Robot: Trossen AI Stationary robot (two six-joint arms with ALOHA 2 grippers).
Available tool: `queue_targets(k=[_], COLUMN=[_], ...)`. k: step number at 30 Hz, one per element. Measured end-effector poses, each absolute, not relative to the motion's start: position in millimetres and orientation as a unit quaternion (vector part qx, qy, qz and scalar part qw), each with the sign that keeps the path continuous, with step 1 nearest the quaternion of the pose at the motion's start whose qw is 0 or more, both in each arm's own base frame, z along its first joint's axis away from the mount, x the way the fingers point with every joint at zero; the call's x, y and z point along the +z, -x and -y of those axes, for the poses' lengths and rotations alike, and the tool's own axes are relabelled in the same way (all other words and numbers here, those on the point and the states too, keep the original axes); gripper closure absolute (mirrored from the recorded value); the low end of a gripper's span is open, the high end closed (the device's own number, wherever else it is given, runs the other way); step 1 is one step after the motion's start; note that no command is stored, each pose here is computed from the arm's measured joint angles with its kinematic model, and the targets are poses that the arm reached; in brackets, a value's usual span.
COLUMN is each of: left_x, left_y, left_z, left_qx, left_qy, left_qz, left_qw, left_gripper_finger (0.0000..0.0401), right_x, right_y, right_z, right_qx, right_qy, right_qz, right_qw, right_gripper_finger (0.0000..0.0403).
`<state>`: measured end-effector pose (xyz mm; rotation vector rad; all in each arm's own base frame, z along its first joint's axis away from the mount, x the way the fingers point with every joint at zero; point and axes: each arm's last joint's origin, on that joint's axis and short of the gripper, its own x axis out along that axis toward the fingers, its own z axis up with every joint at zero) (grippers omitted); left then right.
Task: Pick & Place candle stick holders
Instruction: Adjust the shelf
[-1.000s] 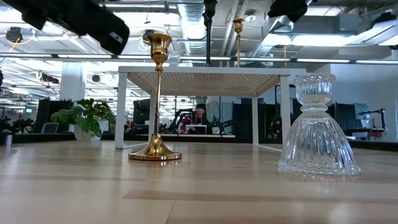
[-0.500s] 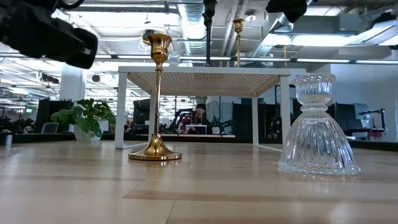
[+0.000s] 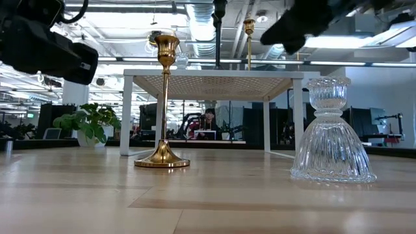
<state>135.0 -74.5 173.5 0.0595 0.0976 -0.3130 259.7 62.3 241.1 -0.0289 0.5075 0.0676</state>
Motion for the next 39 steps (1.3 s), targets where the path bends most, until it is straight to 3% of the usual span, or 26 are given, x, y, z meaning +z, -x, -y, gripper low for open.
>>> queue_targets(k=[12, 20, 32, 39], left_x=[174, 174, 175, 176], left_y=[-136, -136, -135, -136], left_z=[75, 75, 76, 76], left_qx=[-0.155, -0.156, -0.171, -0.171], left_qy=[-0.002, 0.0, 0.018, 0.02], left_qz=[-0.049, -0.047, -0.046, -0.042], left_qw=[0.987, 0.987, 0.984, 0.984], left_gripper_finger=[0.0393, 0.0393, 0.0393, 0.0393], right_x=[200, 201, 233, 234], right_y=[-320, -350, -316, -290], right_z=[-80, -94, -124, -125], right_qx=[0.066, 0.072, -0.02, -0.145], right_qy=[0.008, 0.012, 0.034, 0.036], right_qz=[-0.239, -0.25, -0.339, -0.371], right_qw=[0.969, 0.965, 0.94, 0.917], right_gripper_finger=[0.04, 0.0384, 0.0396, 0.0402])
